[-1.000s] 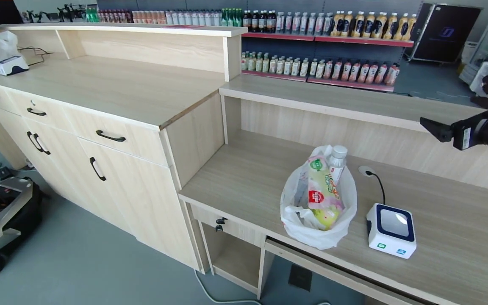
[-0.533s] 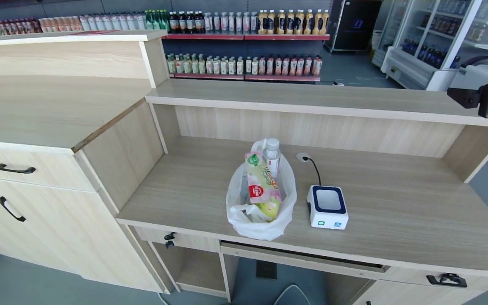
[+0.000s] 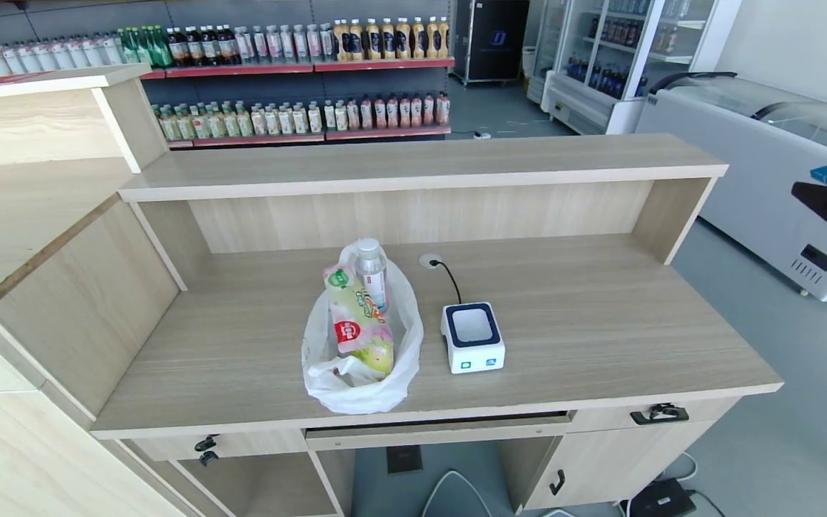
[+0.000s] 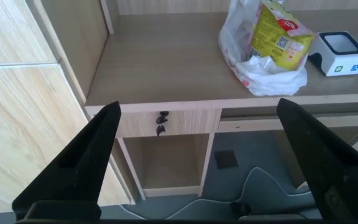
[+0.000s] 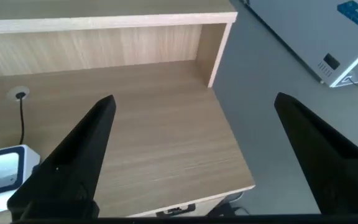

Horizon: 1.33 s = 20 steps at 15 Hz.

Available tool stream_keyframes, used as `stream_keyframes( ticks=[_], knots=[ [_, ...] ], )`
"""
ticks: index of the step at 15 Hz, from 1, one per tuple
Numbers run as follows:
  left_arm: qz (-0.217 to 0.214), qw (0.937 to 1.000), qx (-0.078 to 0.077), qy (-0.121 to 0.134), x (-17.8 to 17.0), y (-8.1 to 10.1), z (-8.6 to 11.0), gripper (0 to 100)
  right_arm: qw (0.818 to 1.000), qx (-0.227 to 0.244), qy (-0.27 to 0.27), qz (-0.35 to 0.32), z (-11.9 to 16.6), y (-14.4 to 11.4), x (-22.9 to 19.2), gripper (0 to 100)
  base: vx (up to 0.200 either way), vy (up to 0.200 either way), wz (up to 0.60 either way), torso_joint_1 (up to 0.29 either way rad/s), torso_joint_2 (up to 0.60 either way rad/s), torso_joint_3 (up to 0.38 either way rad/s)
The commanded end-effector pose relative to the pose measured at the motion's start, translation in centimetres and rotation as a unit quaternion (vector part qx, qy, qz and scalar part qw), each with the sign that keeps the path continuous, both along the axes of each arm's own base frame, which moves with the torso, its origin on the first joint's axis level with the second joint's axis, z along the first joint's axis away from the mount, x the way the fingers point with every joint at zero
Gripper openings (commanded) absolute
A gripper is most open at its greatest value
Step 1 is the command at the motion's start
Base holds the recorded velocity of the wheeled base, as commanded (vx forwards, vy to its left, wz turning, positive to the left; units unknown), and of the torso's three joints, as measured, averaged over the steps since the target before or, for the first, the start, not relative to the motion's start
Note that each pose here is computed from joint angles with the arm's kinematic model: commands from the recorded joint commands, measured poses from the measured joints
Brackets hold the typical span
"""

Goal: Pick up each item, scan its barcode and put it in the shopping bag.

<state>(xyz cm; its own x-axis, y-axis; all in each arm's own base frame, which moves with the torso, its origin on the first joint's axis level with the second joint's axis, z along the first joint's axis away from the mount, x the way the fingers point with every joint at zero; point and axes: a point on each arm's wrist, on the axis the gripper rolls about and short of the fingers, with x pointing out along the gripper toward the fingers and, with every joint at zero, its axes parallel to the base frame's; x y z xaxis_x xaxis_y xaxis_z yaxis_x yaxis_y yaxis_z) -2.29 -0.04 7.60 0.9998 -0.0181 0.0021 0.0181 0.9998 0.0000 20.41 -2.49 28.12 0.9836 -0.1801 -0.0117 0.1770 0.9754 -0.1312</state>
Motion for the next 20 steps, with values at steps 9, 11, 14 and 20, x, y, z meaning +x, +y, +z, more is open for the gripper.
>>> stream_keyframes(
  ticks=[9, 11, 14, 20],
  knots=[
    [0.000, 1.0000, -0.001, 0.000, 0.0, 0.0, 0.0, 100, 0.994, 0.030, 0.023, 0.105, -17.4, 2.5, -19.4, 100, 0.000, 0.000, 0.00, 0.000, 0.00, 0.000],
    [0.000, 1.0000, 0.000, 0.000, 0.0, 0.0, 0.0, 100, 0.995, 0.030, 0.006, 0.095, -18.5, 2.5, -20.9, 100, 0.000, 0.000, 0.00, 0.000, 0.00, 0.000],
    [0.000, 1.0000, -0.001, 0.000, 0.0, 0.0, 0.0, 100, 0.995, 0.026, -0.021, 0.094, -19.7, 2.5, -22.3, 100, 0.000, 0.000, 0.00, 0.000, 0.00, 0.000],
    [0.000, 1.0000, -0.001, 0.000, 0.0, 0.0, 0.0, 100, 0.993, 0.033, -0.027, 0.108, -20.2, 2.6, -22.7, 100, 0.000, 0.000, 0.00, 0.000, 0.00, 0.000]
  ],
)
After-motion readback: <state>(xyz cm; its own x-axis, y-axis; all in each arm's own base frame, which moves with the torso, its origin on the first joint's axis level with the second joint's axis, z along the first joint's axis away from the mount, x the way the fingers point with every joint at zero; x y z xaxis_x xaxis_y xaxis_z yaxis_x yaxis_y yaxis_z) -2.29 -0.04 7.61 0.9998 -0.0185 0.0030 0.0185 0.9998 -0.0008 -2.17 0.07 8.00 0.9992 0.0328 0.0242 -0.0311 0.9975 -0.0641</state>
